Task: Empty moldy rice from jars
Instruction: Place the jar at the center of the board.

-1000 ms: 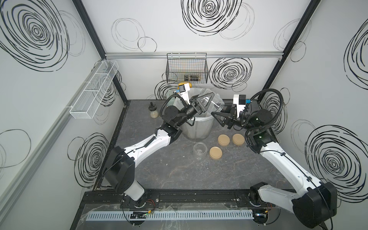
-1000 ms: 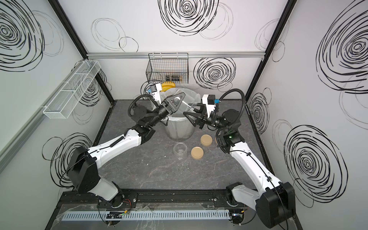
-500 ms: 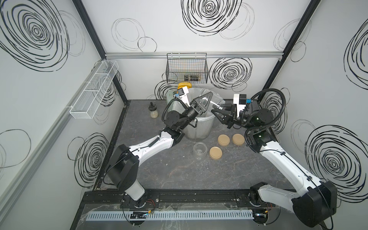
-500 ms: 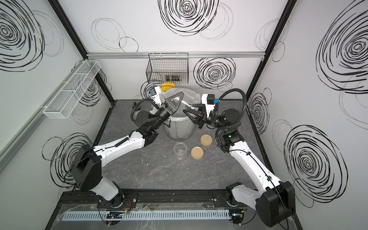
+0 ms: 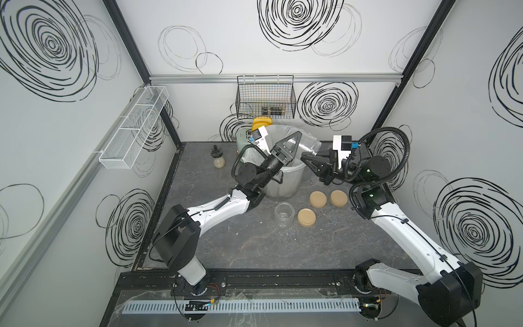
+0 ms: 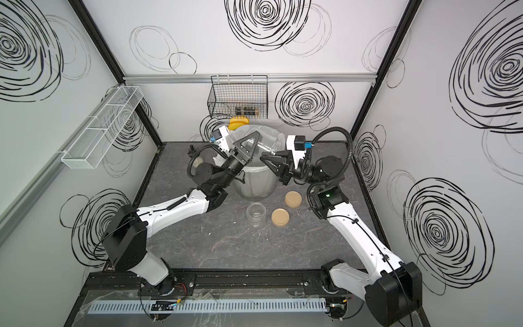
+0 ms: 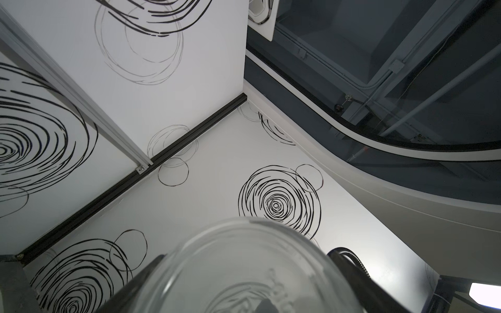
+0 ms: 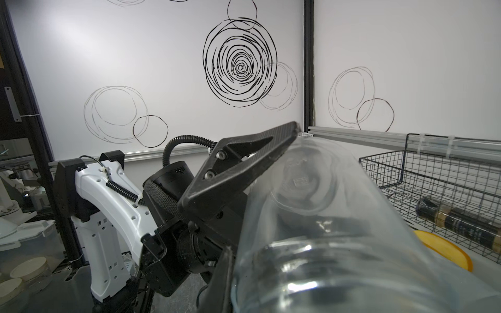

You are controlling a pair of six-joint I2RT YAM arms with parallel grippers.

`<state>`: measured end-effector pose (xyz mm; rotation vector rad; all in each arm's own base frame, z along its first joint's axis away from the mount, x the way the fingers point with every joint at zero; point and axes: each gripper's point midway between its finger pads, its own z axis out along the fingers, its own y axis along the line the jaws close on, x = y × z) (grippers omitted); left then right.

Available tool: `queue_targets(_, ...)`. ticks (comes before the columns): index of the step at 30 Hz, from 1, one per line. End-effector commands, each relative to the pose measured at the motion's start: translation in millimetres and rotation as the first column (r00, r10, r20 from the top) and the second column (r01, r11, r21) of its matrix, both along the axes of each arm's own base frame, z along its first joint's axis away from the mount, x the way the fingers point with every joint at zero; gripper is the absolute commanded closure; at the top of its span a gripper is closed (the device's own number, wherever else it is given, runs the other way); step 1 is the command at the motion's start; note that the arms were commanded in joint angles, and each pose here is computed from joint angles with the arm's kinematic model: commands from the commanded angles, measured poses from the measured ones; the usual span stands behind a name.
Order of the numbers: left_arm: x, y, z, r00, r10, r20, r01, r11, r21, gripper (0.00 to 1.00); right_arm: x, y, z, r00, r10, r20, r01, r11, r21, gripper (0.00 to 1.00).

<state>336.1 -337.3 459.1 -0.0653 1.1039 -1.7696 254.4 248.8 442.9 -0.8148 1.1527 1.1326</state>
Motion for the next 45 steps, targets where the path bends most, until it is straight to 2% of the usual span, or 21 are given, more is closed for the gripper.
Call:
queue_targets(1,-33.1,15.9,37.1,0.992,-0.007,0.128,0.016,0.998,-0.067,0.04,7.4,-13.4,34.2,0.991,-0.106,0.078,0.101,0.993,0.063,1.00)
queue_targets(6,-31.1,40.7,39.5,0.989,0.072,0.130,-0.072,0.997,-0.007,0.04,5.0,-18.3,46.6,0.985,-0.134,0.105,0.130,0.990,0.047,1.00)
queue_targets(10,-27.7,58.2,34.8,0.984,0.136,0.118,-0.148,0.984,0.099,0.04,4.6,-21.6,49.1,0.984,-0.147,0.098,0.143,0.989,0.045,1.00)
queue_targets(17,-23.4,100.1,22.1,0.955,0.277,0.107,-0.294,0.933,0.207,0.04,5.2,-16.7,43.3,0.991,-0.121,0.055,0.120,0.993,0.023,1.00)
queue_targets(19,-15.7,114.7,12.9,0.945,0.319,0.075,-0.327,0.909,0.257,0.04,5.0,-12.0,39.3,0.994,-0.098,0.039,0.099,0.995,-0.010,1.00)
queue_targets(21,-8.8,132.7,1.5,0.923,0.381,0.059,-0.377,0.863,0.336,0.04,2.7,-3.4,28.8,0.998,-0.068,0.018,0.069,0.995,-0.075,1.00)
queue_targets(24,-9.4,165.4,-13.1,0.864,0.499,0.075,-0.475,0.754,0.454,0.04,2.4,9.0,7.7,0.996,-0.059,-0.065,0.048,0.985,-0.166,1.00)
queue_targets(28,-22.9,212.7,-26.4,0.784,0.613,0.099,-0.571,0.650,0.502,0.04,-10.5,33.0,-23.1,0.987,-0.012,-0.158,-0.030,0.964,-0.263,1.00)
queue_targets(32,-37.8,254.4,-44.8,0.716,0.689,0.116,-0.633,0.570,0.524,0.04,-33.8,72.7,-56.6,0.975,0.048,-0.219,-0.130,0.916,-0.379,1.00)
queue_targets(35,-40.3,276.7,-62.3,0.679,0.729,0.086,-0.632,0.522,0.573,0.04,-50.4,101.9,-79.6,0.961,0.082,-0.263,-0.198,0.869,-0.453,1.00)
queue_targets(42,-41.9,293.4,-75.0,0.644,0.759,0.096,-0.638,0.464,0.614,0.04,-74.8,153.3,-144.1,0.927,0.095,-0.362,-0.316,0.719,-0.619,1.00)
queue_targets(45,-41.8,299.0,-78.6,0.633,0.770,0.087,-0.638,0.455,0.621,0.04,-84.8,167.9,-167.3,0.921,0.103,-0.377,-0.349,0.649,-0.676,1.00)
